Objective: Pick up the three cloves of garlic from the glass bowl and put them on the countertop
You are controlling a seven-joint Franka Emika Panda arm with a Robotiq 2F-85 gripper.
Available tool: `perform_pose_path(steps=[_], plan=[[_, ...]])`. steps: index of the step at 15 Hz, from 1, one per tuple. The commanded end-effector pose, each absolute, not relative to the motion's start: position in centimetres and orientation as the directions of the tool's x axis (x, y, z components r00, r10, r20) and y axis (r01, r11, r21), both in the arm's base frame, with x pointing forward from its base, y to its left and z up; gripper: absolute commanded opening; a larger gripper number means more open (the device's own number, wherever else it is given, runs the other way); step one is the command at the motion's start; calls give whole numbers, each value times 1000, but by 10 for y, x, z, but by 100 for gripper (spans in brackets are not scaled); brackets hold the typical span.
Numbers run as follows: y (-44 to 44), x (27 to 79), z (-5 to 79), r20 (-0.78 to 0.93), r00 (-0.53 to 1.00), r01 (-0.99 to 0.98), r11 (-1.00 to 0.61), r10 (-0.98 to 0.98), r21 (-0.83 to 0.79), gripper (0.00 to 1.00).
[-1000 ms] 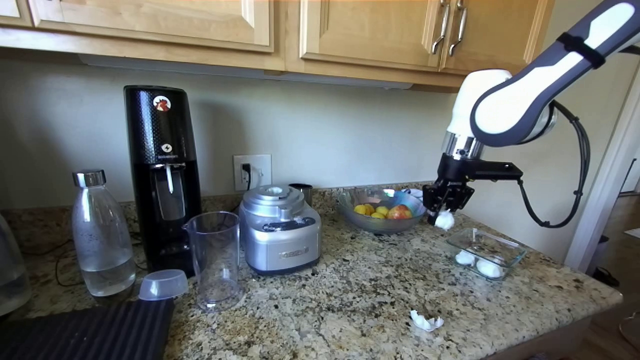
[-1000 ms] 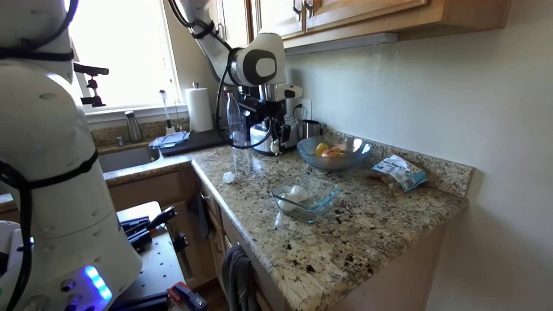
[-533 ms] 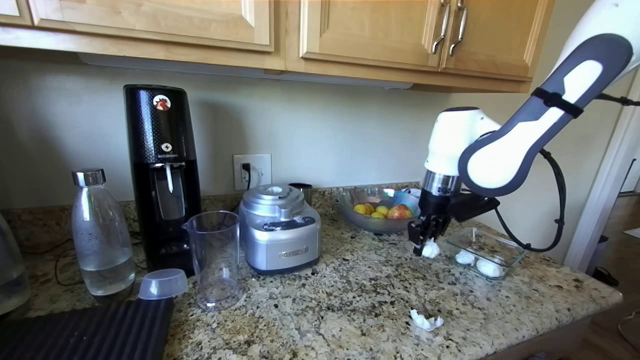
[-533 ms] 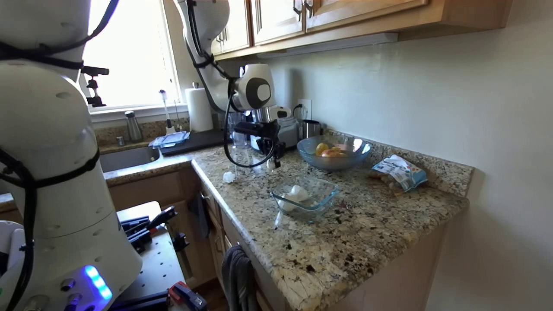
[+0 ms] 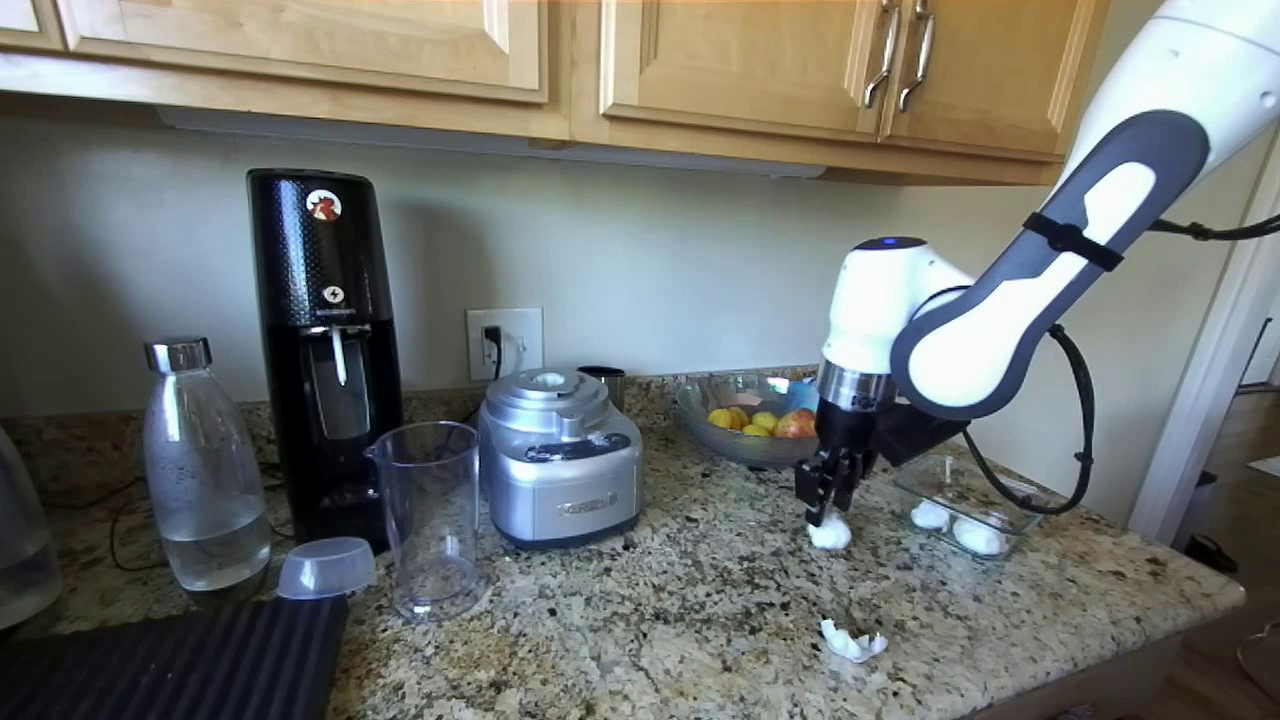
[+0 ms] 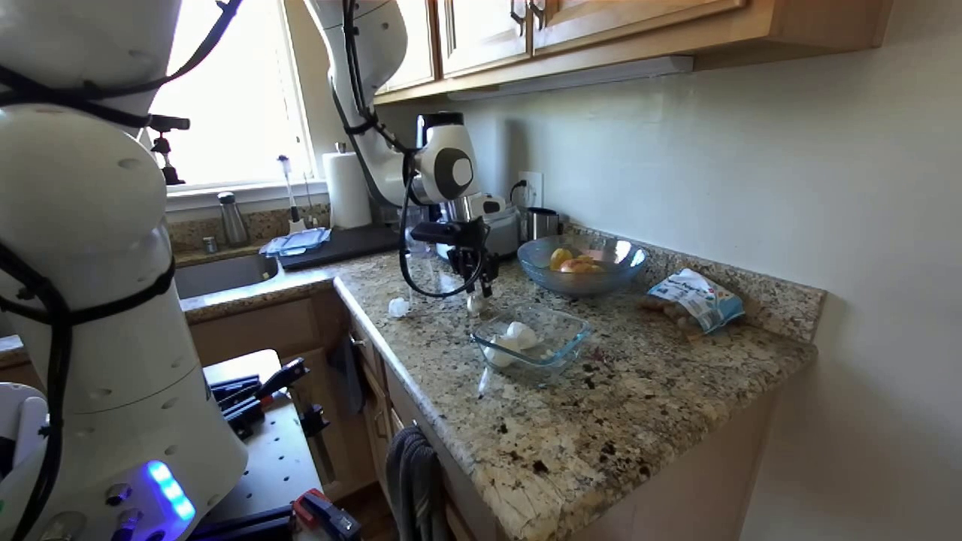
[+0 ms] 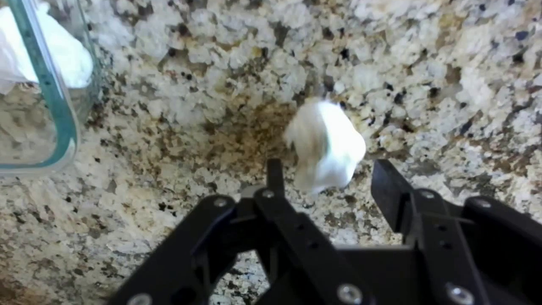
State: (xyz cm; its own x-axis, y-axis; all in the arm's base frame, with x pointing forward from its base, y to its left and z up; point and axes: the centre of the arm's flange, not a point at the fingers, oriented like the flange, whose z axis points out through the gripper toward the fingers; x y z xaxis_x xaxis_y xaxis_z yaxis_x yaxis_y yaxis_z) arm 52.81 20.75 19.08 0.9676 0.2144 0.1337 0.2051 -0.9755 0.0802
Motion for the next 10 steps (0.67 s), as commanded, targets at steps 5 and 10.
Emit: perform_pose_path(steps=[5, 10], plan=[[170, 531, 280, 168, 979, 115, -993, 116, 15, 100], [107, 532, 331, 198, 980, -27, -1000, -27, 0, 100]])
